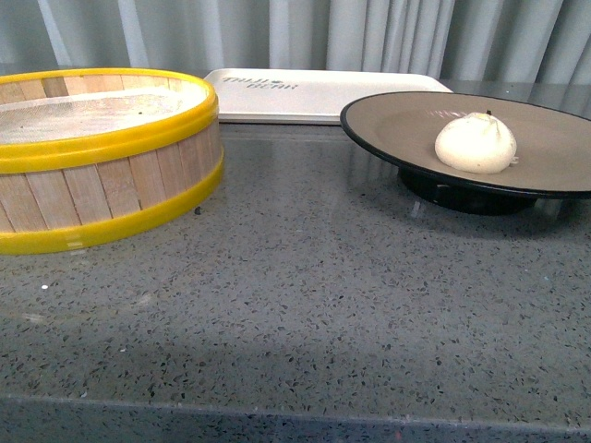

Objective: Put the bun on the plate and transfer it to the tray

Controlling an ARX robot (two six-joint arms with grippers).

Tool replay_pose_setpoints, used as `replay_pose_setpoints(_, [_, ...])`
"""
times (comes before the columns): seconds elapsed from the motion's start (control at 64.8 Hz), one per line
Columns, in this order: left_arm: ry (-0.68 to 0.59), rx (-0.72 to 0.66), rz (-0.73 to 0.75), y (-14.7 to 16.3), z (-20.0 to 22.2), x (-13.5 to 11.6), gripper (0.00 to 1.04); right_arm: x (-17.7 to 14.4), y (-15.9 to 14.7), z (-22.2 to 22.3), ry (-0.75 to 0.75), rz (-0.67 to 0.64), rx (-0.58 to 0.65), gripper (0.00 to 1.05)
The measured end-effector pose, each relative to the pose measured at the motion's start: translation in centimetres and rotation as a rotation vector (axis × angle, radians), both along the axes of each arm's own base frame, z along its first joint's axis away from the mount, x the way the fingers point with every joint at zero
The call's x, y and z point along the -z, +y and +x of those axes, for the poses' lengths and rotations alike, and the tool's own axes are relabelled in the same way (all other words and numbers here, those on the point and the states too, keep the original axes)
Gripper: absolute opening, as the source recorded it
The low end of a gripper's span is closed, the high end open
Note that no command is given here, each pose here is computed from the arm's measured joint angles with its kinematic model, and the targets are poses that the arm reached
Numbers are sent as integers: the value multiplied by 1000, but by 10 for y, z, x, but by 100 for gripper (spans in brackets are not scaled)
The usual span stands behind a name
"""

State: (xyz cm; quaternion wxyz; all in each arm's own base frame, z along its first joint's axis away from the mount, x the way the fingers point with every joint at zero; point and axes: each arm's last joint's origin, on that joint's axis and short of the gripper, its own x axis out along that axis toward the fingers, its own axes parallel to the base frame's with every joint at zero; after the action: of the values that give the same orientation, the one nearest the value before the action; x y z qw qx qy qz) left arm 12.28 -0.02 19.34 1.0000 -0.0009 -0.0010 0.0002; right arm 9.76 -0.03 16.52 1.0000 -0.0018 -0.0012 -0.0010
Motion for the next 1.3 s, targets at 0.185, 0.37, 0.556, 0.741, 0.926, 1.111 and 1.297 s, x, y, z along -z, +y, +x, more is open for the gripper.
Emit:
replay_pose_setpoints(0.185, [2,0,0,0,-6,10,4,0,0,0,0,0,0,96])
replay_pose_setpoints(0.37, [3,0,0,0,-9,15,4,0,0,0,0,0,0,96])
replay_pose_setpoints(0.556, [-3,0,0,0,-12,20,4,0,0,0,0,0,0,96])
replay_pose_setpoints(0.741, [-27,2,0,0,-17,18,4,0,0,0,0,0,0,96])
replay_pose_setpoints(0.926, [-24,2,0,0,-26,21,4,0,0,0,0,0,0,96])
replay_pose_setpoints(1.111, [-21,2,-1,0,-26,21,11,0,0,0,0,0,0,96])
replay_pose_setpoints(1.297, [-21,3,-1,0,-26,21,48,0,0,0,0,0,0,96])
